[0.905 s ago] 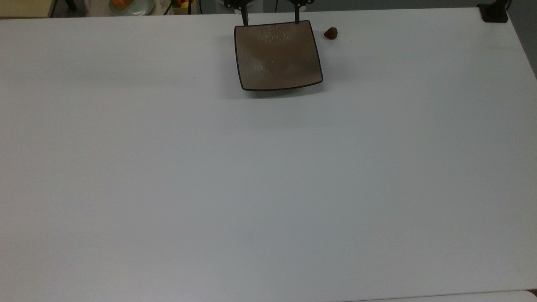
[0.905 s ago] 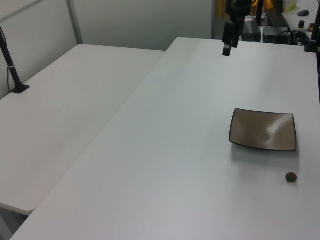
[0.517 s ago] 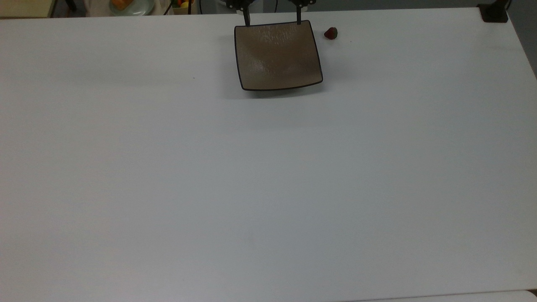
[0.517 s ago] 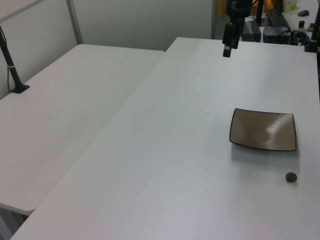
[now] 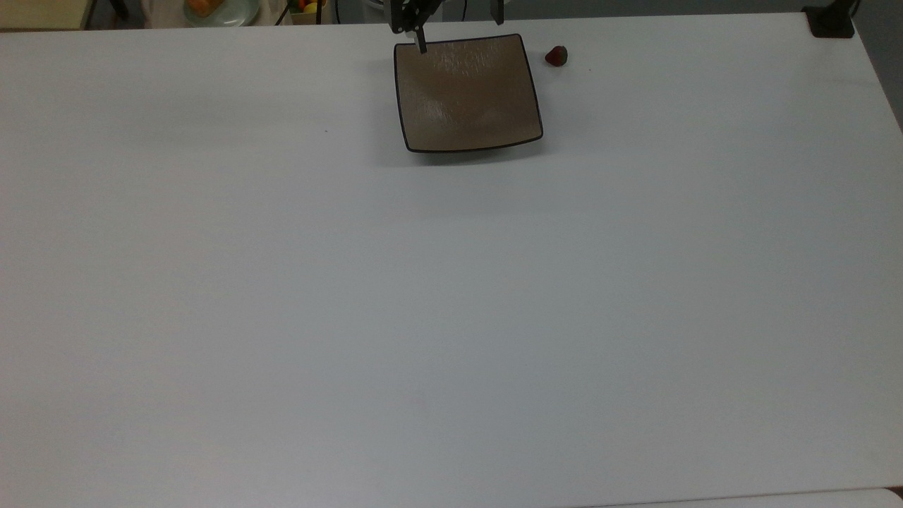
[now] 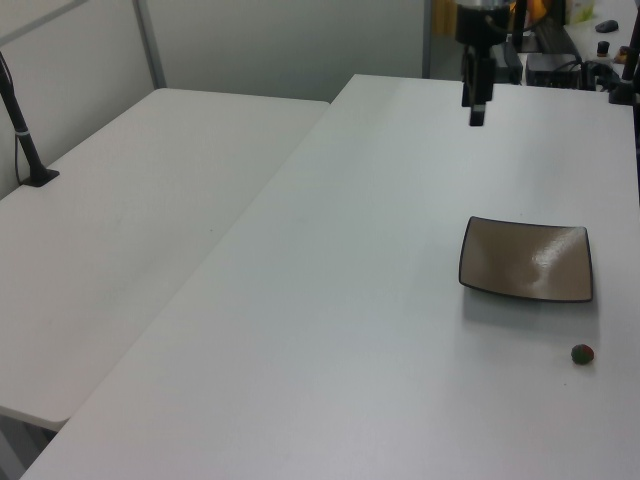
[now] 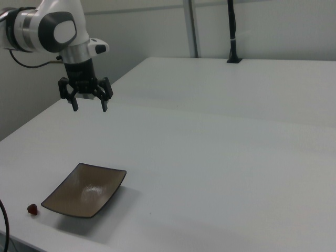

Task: Strawberries on a ceramic plate
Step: 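Move the open gripper past the plate toward the red strawberry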

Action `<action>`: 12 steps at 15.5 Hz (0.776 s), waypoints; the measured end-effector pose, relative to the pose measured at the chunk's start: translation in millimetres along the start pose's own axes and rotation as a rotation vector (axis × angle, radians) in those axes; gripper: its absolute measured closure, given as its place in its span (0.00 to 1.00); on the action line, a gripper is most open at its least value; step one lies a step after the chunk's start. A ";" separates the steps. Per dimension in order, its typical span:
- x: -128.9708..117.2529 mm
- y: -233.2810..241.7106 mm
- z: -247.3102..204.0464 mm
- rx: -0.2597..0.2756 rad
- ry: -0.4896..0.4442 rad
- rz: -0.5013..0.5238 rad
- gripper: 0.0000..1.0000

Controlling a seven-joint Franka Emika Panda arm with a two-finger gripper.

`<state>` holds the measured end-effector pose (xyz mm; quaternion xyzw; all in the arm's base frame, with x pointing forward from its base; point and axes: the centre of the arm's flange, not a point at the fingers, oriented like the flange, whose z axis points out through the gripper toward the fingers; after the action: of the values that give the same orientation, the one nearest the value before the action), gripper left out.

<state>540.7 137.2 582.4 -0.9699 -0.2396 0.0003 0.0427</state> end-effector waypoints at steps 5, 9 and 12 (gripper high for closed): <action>-6.6 -13.0 20.8 0.032 -0.098 -0.153 0.00; -6.1 -59.7 49.4 0.056 -0.201 -0.236 0.00; -13.7 -98.9 66.6 0.067 -0.302 -0.308 0.00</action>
<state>481.2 223.6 523.9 -0.9089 -0.3884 0.1472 0.0381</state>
